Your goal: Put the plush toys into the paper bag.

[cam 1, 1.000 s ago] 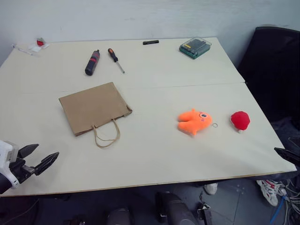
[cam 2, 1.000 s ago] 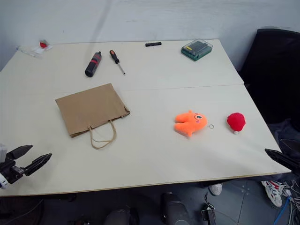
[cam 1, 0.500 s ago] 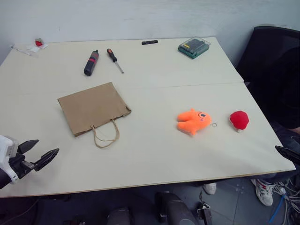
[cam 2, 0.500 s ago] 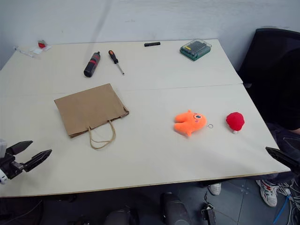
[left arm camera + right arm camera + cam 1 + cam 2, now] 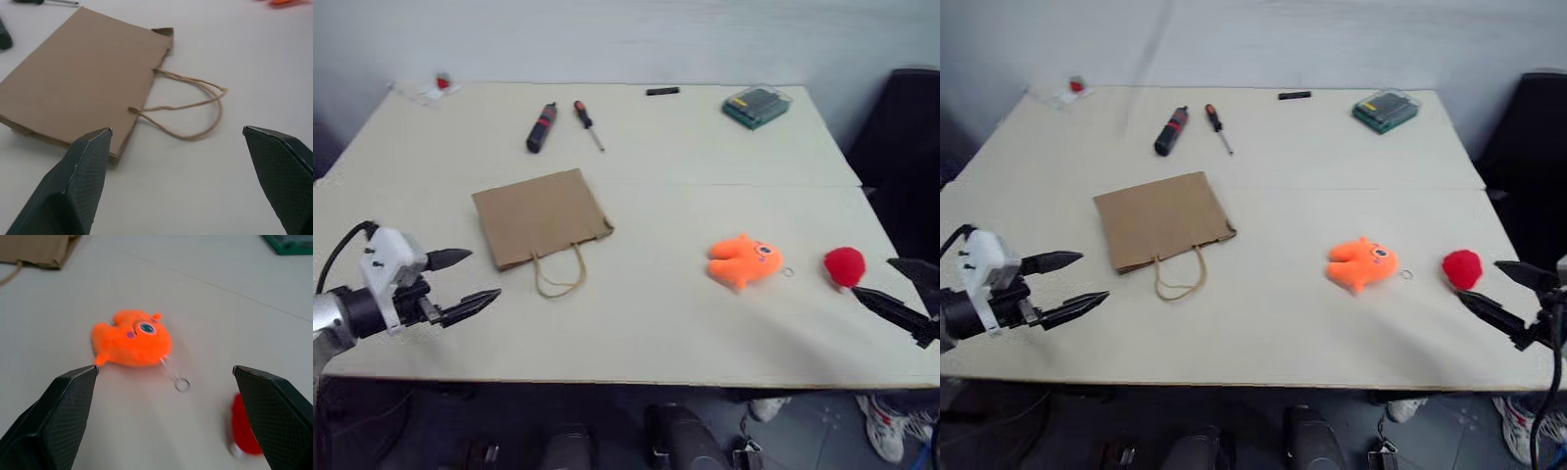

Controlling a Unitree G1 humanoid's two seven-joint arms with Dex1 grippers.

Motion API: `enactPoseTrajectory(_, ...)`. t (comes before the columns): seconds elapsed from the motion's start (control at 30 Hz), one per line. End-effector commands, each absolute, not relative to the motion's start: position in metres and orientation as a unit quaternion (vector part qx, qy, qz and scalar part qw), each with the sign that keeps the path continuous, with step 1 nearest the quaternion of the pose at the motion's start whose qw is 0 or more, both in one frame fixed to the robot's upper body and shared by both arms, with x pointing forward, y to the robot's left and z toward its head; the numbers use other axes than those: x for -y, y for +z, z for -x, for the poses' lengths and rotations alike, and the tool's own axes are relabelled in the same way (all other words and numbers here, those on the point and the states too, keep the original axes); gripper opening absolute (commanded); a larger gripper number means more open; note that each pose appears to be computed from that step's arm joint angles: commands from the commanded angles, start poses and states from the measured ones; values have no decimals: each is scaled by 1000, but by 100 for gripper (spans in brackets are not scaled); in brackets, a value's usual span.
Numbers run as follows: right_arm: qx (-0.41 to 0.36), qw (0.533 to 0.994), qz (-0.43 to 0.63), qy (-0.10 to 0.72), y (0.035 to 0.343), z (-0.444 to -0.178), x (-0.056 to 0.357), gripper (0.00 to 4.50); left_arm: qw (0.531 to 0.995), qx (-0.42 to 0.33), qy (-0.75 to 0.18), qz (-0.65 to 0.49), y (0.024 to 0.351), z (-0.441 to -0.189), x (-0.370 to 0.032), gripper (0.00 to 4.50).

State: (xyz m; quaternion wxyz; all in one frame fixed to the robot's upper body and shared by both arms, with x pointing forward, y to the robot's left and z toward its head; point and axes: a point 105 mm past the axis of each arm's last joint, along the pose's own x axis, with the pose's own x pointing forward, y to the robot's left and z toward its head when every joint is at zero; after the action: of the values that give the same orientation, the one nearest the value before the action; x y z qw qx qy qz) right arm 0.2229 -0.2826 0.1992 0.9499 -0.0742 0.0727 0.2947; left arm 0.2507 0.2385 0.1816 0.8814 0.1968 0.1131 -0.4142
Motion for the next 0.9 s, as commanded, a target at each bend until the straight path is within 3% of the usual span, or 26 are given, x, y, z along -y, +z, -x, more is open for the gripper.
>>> enactPoseTrajectory(0.03,-48,921,65,380,212,-213,232,450,844,-109,-454,-264,186,-260,-228,449)
enactPoseTrajectory(0.23,-30,859,63,507,219,-197,158,450,797,-96,-494,-334,179,-302,-214,449)
enactPoseTrajectory(0.5,-11,851,66,521,222,-202,134,450,741,-83,-552,-372,152,-339,-182,449)
enactPoseTrajectory(0.63,-10,857,60,511,222,-202,135,450,721,-79,-576,-377,145,-346,-174,364)
enactPoseTrajectory(0.9,-24,869,50,492,216,-199,139,450,731,-62,-593,-332,151,-353,-159,104)
